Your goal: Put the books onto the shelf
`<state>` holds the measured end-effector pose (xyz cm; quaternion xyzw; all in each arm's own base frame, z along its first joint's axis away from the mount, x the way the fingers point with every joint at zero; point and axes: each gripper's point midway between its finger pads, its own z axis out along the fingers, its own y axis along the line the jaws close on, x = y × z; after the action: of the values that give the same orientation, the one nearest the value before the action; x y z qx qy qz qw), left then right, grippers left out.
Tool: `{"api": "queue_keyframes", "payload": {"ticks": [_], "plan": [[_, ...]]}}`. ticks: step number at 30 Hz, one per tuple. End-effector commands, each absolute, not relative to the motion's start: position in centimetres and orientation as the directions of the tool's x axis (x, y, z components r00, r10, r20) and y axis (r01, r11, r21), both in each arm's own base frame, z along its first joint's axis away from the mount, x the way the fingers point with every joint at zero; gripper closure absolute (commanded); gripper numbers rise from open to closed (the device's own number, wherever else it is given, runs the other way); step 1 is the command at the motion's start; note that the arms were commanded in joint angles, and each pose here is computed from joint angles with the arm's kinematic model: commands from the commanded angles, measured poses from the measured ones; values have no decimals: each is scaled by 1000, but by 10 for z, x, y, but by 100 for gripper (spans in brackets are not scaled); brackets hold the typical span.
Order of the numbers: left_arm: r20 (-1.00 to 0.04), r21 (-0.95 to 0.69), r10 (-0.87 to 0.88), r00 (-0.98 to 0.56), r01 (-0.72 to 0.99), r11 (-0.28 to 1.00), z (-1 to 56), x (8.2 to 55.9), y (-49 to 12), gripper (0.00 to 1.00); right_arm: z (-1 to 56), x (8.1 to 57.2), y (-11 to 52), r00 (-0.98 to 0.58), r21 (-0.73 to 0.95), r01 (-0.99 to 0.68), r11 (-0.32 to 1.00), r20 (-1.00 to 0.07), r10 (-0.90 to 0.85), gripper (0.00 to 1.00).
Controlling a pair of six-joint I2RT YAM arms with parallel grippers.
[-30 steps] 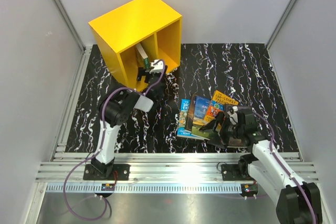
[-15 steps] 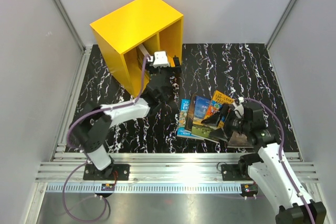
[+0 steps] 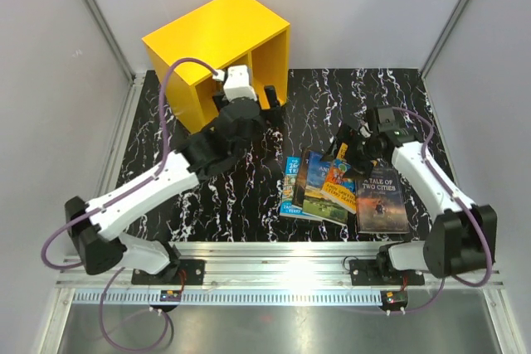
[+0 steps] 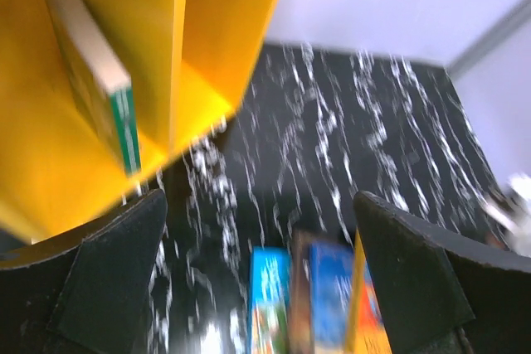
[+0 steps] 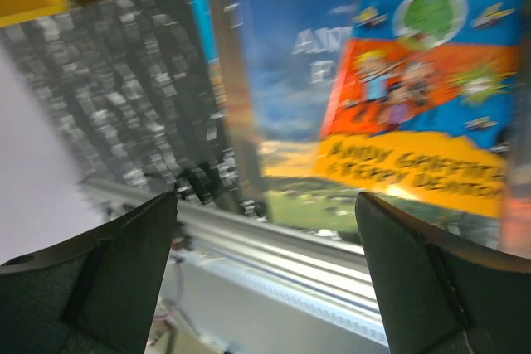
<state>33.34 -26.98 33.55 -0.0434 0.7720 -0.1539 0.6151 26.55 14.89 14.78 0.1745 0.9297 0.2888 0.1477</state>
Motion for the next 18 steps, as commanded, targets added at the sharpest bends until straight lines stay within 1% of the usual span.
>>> {"api": "queue_keyframes", "payload": {"ticks": [1,3,4,6,7,8,10,11,15,18], "plan": [[-843,-380,-293,-451,116,917,323,286,-253,1,125,266,112,-924,351,216,911,-228,307,6],[-813,-407,-297,-501,124,905,312,272,-250,1,111,271,106,-936,297,226,928,-197,291,7],[-801,-442,-314,-509,150,884,319,261,-246,1,110,277,103,-935,275,231,933,-202,290,7],[-774,-465,-341,-534,115,878,310,249,-235,1,96,282,105,-944,260,234,937,-169,283,11],[-768,-496,-372,-521,117,860,319,241,-226,1,92,283,107,-946,268,233,935,-161,282,12],[-763,-503,-379,-524,113,857,318,236,-220,1,88,286,108,-945,266,235,935,-161,284,13],[-746,-536,-416,-519,98,839,320,225,-206,1,72,287,110,-951,247,242,938,-129,280,16],[-742,-539,-417,-525,98,837,319,220,-202,1,68,291,112,-954,245,231,942,-135,269,16],[-723,-546,-421,-548,79,834,310,204,-186,1,40,294,119,-970,200,194,961,-108,218,18],[-713,-528,-404,-573,59,847,301,197,-180,1,27,297,125,-976,181,173,968,-99,193,26]]}}
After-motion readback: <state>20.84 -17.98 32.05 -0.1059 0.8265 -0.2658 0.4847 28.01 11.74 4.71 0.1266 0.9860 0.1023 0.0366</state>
